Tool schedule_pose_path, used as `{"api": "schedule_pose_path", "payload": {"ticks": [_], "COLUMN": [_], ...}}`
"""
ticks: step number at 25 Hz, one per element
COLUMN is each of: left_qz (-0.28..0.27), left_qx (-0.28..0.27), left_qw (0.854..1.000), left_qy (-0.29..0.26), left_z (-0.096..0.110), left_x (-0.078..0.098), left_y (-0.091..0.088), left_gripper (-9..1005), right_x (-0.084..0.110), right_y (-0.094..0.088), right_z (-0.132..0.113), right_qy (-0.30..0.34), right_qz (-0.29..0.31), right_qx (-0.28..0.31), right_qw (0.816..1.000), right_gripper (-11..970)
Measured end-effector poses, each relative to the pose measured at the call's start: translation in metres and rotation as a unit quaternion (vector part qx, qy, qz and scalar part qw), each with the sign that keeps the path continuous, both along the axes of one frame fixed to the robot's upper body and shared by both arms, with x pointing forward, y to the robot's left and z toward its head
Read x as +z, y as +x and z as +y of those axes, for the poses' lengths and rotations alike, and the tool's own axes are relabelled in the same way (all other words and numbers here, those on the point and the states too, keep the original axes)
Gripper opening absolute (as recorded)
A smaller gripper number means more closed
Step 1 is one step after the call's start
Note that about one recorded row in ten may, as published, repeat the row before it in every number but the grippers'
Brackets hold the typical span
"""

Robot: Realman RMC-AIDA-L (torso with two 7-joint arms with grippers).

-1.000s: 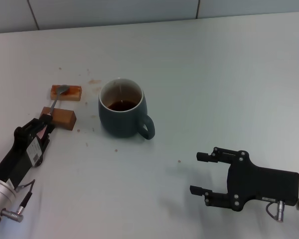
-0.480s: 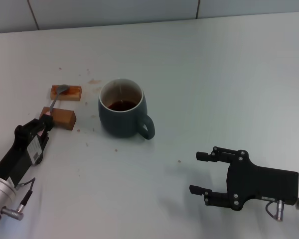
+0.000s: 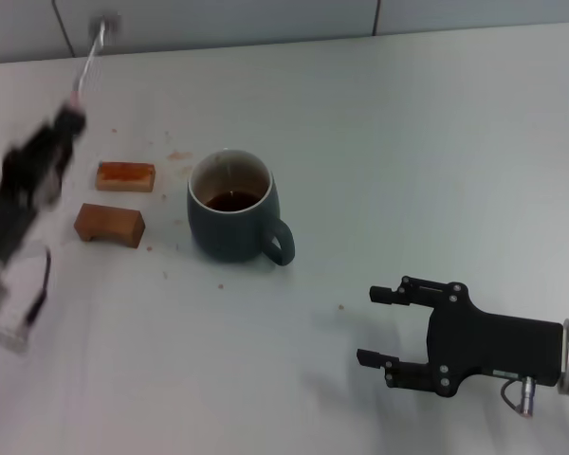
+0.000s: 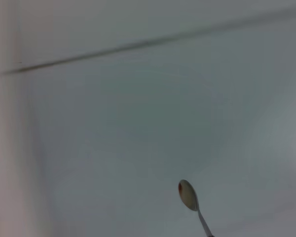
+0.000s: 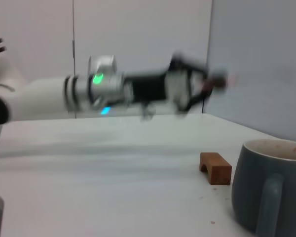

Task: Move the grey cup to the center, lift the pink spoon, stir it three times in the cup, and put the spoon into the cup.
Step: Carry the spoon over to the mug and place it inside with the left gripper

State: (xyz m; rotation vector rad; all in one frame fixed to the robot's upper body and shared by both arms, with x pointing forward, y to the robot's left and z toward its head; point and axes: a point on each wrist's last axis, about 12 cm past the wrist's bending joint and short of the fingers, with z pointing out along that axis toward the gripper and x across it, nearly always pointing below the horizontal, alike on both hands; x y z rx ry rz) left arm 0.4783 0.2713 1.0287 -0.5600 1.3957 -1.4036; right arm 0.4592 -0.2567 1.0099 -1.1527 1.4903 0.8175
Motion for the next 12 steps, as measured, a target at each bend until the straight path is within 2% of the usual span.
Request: {"api": "schedule_pose_path", "payload": {"ticks": [1,3,5,8,9,10,11,12], "left_qz": [-0.051,-0.165,-0.230,-0.300,-0.322,-0.357,-0.368,-0.385], "left_qx": [-0.014,-0.058,-0.097,-0.156,-0.173,-0.200,-0.207,-0.217], "left_qw": [0.998,0.981,0.960,0.918,0.901,0.868,0.857,0.838], "left_qy": [0.024,0.080,0.127,0.205,0.234,0.281,0.296,0.319], "left_z": [-0.001,-0.003,0.000,0.004,0.004,0.003,0.002,0.002], "left_x": [0.012,0.042,0.064,0.096,0.107,0.124,0.130,0.138], "left_y": [0.008,0.026,0.041,0.061,0.066,0.072,0.073,0.074], "left_gripper": [127,128,128,129,129,129,130,130], "right_x": [0.000,0.000,0.001,0.001,0.001,0.001,0.001,0.000], "right_y": [0.000,0.001,0.001,0.001,0.002,0.001,0.001,0.001], "right_z": [0.000,0.001,0.001,0.001,0.001,0.000,0.000,0.000], "right_qy": [0.000,0.000,0.000,0.000,0.000,0.000,0.001,0.001], "right_qz": [0.000,-0.001,-0.001,-0.003,-0.003,-0.003,-0.003,-0.002], "right_qx": [0.000,0.001,0.001,0.002,0.001,0.000,-0.001,-0.003], "right_qw": [1.000,1.000,1.000,1.000,1.000,1.000,1.000,1.000], "right_gripper": [716,716,716,716,716,716,716,716]}}
